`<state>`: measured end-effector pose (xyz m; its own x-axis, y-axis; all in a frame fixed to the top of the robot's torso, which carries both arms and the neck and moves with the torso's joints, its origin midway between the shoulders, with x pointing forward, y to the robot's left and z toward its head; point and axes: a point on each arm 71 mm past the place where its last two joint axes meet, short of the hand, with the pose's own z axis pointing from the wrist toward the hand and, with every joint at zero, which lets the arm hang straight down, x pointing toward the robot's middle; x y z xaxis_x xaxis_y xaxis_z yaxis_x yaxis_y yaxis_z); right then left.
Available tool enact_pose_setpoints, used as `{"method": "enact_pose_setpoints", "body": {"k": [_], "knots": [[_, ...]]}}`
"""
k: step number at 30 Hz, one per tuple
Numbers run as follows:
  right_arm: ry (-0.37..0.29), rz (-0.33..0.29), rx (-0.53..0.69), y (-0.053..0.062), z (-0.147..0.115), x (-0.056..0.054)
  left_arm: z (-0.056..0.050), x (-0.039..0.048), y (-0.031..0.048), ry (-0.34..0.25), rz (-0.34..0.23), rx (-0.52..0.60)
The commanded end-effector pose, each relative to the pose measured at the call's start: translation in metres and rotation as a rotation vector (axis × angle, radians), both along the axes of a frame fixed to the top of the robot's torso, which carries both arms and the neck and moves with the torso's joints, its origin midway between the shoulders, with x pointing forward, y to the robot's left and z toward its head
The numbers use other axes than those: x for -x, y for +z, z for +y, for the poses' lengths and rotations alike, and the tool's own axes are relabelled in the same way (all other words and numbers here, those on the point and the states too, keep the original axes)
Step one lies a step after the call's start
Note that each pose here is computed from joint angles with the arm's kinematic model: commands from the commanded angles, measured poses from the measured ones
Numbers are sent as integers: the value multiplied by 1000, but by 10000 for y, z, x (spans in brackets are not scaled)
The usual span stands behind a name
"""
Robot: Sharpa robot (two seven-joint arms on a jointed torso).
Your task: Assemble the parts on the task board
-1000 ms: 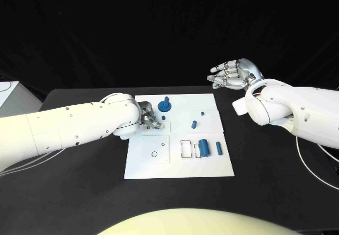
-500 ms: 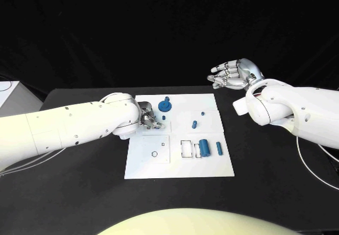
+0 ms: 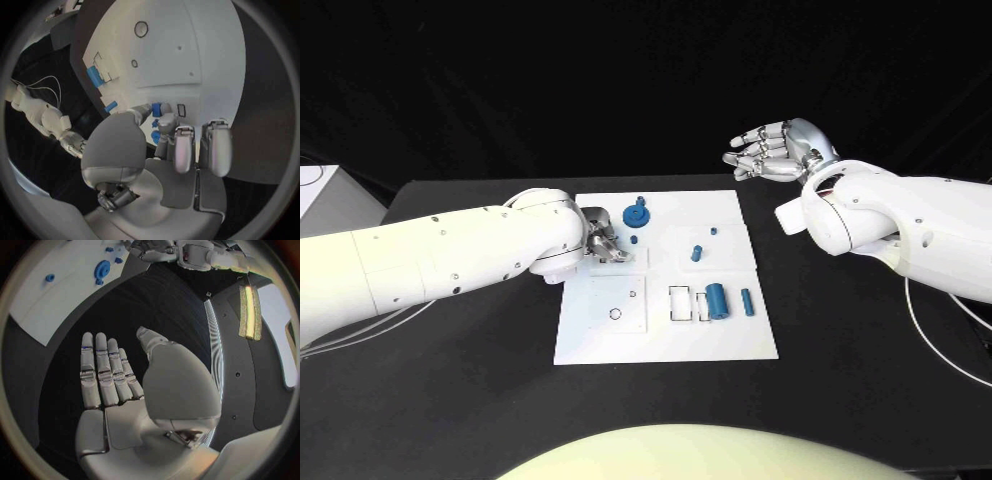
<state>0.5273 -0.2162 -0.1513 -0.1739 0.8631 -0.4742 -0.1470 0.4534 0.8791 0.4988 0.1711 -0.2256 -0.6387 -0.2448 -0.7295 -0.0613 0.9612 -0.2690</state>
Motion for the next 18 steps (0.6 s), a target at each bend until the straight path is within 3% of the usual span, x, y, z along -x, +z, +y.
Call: {"method": "enact_pose_setpoints", "body": {"k": [1,13,18], "knots": [[19,0,1,-2,14,4,-27,24,-23,-15,32,14],[20,2,1,-7,16,4,-10,38,-15,10,51,86],[19,5,3,-13,12,1,10,34,41,29,70,135]]}}
